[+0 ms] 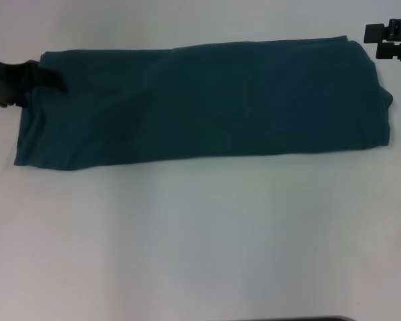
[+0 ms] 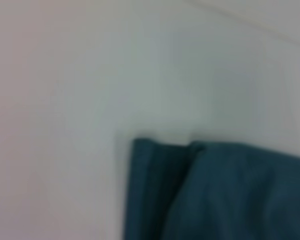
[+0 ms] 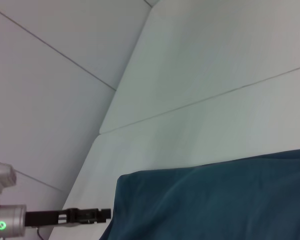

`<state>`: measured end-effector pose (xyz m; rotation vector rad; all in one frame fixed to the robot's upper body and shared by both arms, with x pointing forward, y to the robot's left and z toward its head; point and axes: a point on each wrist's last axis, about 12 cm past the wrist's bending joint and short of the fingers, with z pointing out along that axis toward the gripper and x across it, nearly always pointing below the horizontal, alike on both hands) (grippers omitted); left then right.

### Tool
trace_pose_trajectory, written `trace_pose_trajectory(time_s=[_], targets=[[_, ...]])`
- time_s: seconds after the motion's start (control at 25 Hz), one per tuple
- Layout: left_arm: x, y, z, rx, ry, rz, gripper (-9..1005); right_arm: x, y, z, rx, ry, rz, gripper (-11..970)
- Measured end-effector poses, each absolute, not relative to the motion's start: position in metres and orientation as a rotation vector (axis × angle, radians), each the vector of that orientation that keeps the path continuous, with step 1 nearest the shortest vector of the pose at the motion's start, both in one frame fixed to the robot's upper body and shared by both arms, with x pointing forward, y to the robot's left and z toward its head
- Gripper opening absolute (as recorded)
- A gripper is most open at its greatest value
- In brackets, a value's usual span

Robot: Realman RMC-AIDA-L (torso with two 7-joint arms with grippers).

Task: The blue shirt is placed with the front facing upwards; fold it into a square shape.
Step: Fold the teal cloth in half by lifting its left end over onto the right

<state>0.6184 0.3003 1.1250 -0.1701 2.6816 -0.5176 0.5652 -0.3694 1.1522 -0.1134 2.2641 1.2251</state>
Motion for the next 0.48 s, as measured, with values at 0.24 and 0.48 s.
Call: trace_pose_trajectory(time_s=[0.24,0.48], targets=[[0.614,0.290,1.127,-0.126,2.697,-0.613,905,0.565,-0.370,1.152,-0.110,2.267,1.222,898],[0.612,0.290,1.119,-0.132,2.722,-0.565,907,0.566,-0.372,1.153,-0.108,2.268,1.211,898]])
